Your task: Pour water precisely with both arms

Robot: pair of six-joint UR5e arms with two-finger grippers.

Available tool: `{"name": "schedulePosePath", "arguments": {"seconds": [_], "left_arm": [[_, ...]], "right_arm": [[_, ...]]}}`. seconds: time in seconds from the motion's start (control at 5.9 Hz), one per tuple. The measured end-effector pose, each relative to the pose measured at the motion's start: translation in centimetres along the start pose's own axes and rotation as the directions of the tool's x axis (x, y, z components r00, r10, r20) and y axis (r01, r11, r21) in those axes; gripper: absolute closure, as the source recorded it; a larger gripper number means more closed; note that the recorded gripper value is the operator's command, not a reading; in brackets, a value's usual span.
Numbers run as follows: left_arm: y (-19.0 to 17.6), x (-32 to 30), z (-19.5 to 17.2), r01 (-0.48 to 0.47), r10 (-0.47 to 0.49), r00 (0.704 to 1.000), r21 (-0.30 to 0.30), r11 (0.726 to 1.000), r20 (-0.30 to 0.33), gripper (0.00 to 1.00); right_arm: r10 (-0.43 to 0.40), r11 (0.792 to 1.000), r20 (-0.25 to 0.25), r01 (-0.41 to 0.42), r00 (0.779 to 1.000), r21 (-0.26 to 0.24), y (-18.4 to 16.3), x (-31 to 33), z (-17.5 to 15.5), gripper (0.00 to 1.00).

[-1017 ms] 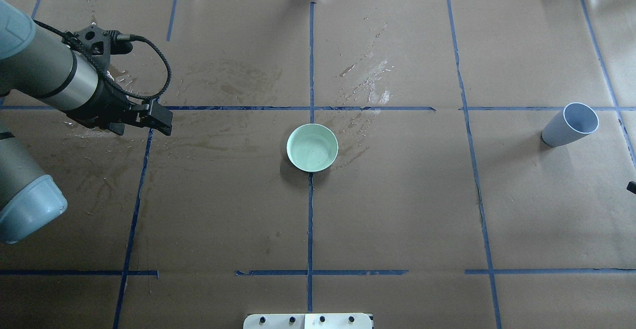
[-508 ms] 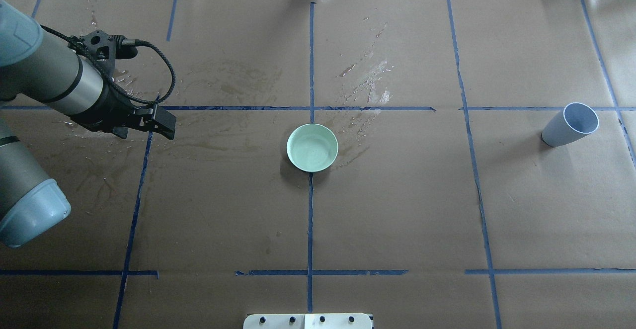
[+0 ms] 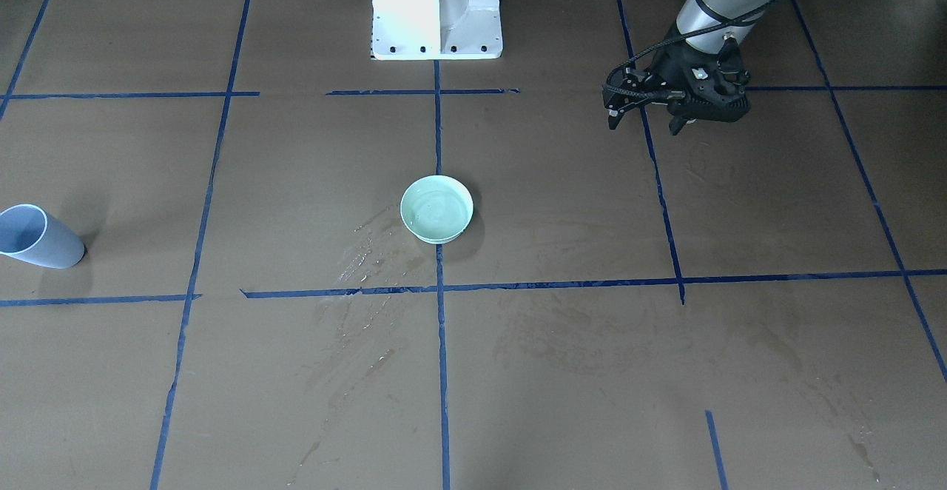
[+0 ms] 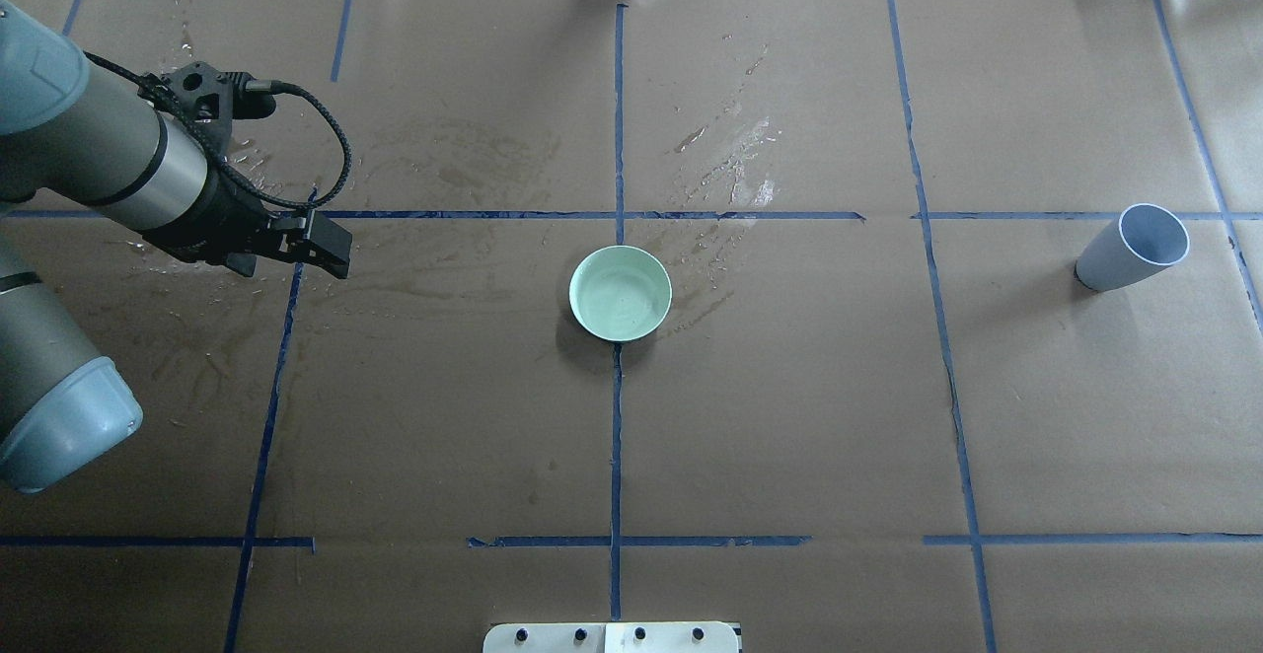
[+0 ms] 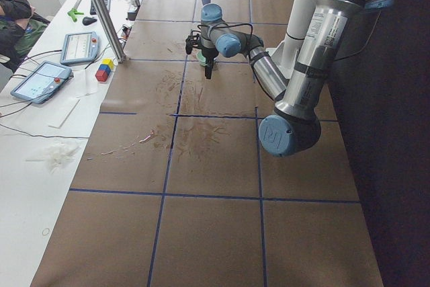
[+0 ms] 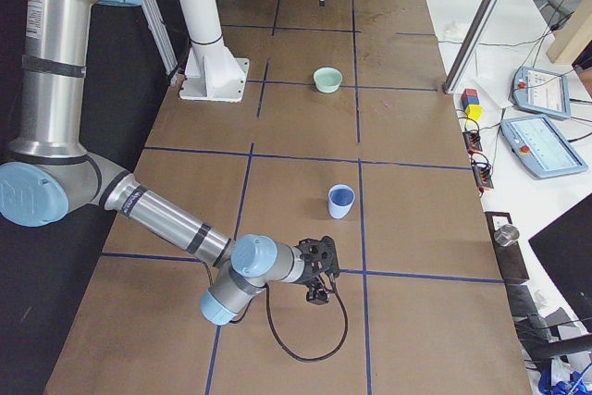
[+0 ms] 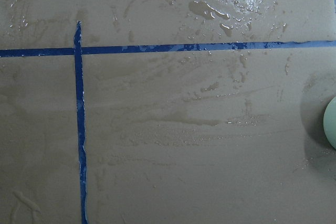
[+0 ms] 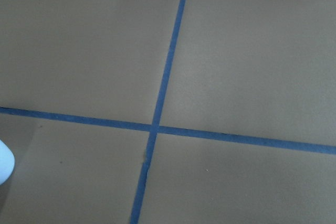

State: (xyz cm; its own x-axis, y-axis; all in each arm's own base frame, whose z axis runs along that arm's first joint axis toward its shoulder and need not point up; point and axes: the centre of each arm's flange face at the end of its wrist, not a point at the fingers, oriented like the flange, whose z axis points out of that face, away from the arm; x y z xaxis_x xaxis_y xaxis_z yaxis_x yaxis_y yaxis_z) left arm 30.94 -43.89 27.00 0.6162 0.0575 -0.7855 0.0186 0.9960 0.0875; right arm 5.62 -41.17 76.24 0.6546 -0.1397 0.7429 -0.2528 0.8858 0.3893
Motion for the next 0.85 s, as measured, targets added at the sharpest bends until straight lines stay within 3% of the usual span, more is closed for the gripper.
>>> {"name": "schedulePosePath", "arguments": {"seconds": [0.17, 0.34, 0.51, 0.68, 0.85], "left_arm": [[0.0, 0.0, 0.0, -0.001, 0.001, 1.0, 0.0, 1.0, 0.0, 0.0], [0.0, 0.0, 0.0, -0.001, 0.001, 1.0, 0.001, 1.0, 0.001, 0.0], [0.2, 0.2, 0.3, 0.0, 0.0, 1.0, -0.003, 1.0, 0.002, 0.0], [0.7, 1.2, 1.0, 0.003, -0.003, 1.0, -0.007, 1.0, 0.004, 0.0], [1.6, 2.9, 2.2, 0.011, -0.011, 1.0, -0.005, 1.0, 0.012, 0.0]], "right_arm": [[-0.013, 0.992, -0.033, 0.009, 0.999, -0.126, -1.2, 1.4, 1.3, 0.0], [-0.023, 0.968, -0.042, 0.012, 0.999, -0.249, -3.3, 2.9, 1.3, 0.0], [0.032, 0.947, -0.037, -0.042, 0.999, -0.318, -7.1, 2.5, -1.0, 0.0], [0.085, 0.934, -0.05, -0.097, 0.995, -0.344, -10.3, -0.1, -4.7, 0.0], [0.096, 0.93, -0.07, -0.114, 0.993, -0.349, -11.0, -2.5, -7.5, 0.0]]}}
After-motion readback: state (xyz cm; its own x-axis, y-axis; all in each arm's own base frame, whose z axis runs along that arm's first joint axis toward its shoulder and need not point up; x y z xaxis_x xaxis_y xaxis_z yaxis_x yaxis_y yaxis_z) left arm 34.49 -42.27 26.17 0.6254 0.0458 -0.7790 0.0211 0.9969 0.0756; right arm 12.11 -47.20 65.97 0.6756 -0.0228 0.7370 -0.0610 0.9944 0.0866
